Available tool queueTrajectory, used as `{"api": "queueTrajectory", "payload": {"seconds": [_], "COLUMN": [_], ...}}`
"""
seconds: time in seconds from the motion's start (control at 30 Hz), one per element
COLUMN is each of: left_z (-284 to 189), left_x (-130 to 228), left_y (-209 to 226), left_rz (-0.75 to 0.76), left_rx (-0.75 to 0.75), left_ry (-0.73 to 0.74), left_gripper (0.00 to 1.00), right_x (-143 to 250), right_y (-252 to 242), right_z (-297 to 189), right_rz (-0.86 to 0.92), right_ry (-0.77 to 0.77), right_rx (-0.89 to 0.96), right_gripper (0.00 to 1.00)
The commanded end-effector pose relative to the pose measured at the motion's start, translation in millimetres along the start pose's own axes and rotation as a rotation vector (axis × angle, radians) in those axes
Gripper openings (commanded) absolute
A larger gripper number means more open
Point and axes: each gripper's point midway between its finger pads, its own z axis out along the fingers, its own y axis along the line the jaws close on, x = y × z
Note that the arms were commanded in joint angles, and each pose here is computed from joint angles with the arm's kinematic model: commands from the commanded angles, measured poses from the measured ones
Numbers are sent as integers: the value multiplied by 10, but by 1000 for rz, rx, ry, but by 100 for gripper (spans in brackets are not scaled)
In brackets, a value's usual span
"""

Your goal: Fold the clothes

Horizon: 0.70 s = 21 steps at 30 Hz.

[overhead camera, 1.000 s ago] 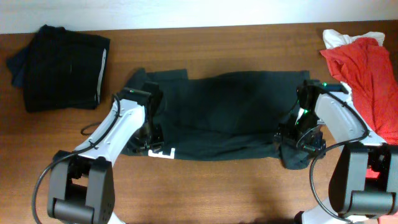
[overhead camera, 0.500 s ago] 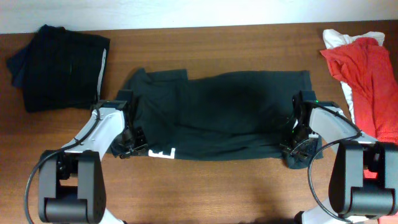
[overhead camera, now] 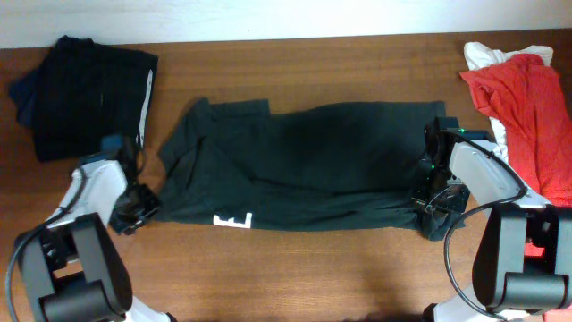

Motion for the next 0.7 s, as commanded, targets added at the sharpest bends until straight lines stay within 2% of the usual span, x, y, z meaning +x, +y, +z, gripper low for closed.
{"api": "queueTrajectory", "payload": {"seconds": [0.0, 0.03, 0.1, 0.2, 0.27, 0.3, 0.33, 0.37, 0.4, 0.53, 0.67], "left_z": [35, 20, -76, -326, -604, -820, -957, -1071, -1065, -916, -449], "left_x": [-77, -76, -100, -90, -2, 109, 190, 301, 360, 815, 1019], "left_y": [302, 270, 93, -43, -249, -486, -657, -901, -1010, -1607, -1852], "left_rz": [-80, -88, -23, 29, 117, 209, 276, 365, 397, 576, 577], "left_rx": [-31, 9, 116, 168, 258, 371, 438, 470, 474, 541, 456], "left_ry": [11, 29, 36, -14, -70, -99, -122, -163, -165, -87, 25], "left_gripper": [25, 21, 21, 21, 21, 22, 26, 29, 31, 32, 31], "right_x": [-173, -202, -267, -349, -401, -423, -440, -451, -459, -453, -428], "right_y": [-185, -242, -305, -564, -664, -667, -665, -687, -683, -654, -649], "right_z": [-85, -119, -206, -332, -345, -331, -316, -310, -310, -310, -308], "right_rz": [85, 119, 148, 281, 339, 360, 358, 367, 367, 364, 361], "right_ry": [-92, -109, -123, -132, -118, -102, -94, -94, -97, -93, -82], "right_rx": [111, 141, 150, 187, 151, 102, 73, 69, 67, 56, 54], "right_gripper": [4, 4, 4, 4, 4, 4, 4, 10, 12, 10, 7]}}
